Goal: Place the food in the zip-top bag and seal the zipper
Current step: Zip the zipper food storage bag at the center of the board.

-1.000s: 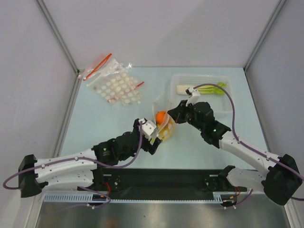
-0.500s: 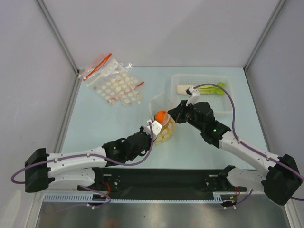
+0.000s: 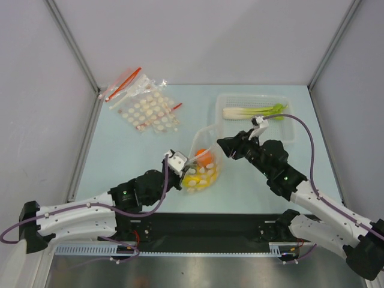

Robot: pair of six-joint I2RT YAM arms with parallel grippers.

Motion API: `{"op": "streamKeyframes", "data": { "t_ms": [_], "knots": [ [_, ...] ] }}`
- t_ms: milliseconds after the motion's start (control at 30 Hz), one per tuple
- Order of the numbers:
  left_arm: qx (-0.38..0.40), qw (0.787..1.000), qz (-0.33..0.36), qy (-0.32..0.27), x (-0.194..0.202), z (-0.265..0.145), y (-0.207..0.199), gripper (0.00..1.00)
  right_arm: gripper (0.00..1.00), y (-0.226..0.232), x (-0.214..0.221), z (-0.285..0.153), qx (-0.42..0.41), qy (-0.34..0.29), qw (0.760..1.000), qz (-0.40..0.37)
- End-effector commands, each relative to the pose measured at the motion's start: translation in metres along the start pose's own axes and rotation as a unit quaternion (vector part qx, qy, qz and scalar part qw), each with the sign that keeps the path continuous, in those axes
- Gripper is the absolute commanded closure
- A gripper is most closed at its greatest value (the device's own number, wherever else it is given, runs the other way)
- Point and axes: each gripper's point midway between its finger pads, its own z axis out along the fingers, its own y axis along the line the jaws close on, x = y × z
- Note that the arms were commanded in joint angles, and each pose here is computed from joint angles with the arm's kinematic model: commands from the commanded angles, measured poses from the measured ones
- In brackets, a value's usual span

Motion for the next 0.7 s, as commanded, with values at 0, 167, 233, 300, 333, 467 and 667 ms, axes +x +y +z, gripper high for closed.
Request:
{"op": "streamKeyframes", "data": {
  "t_ms": [0, 167, 233, 300, 333, 467, 667],
  "knots": [
    [0.036, 0.997, -0.022, -0.065, -0.028, -0.013, -0.005, 1.00, 0.48, 0.005, -0.032, -0.011, -0.013, -0.077, 0.997, -0.017],
    [0.110, 0.990, -0.014, -0.083, -0.039, -0.026, -0.026, 1.00, 0.59, 0.021, -0.050, -0.025, -0.048, -0.097, 0.990, -0.094],
    [0.135, 0.987, -0.011, -0.084, -0.040, -0.028, -0.034, 1.00, 0.67, 0.041, -0.054, -0.033, -0.100, -0.096, 0.982, -0.129],
    [0.138, 0.987, -0.010, -0.078, -0.038, -0.027, -0.037, 1.00, 0.61, 0.064, -0.049, -0.040, -0.171, -0.092, 0.963, -0.185],
    [0.139, 0.987, -0.008, -0.075, -0.038, -0.026, -0.037, 0.99, 0.59, 0.072, -0.044, -0.042, -0.199, -0.087, 0.954, -0.207],
    [0.160, 0.985, -0.004, -0.065, -0.035, -0.026, -0.045, 1.00, 0.50, 0.098, -0.020, -0.049, -0.307, -0.057, 0.915, -0.255],
    [0.199, 0.978, 0.001, -0.065, -0.035, -0.032, -0.057, 1.00, 0.49, 0.123, 0.013, -0.068, -0.430, 0.001, 0.858, -0.281]
  ]
}}
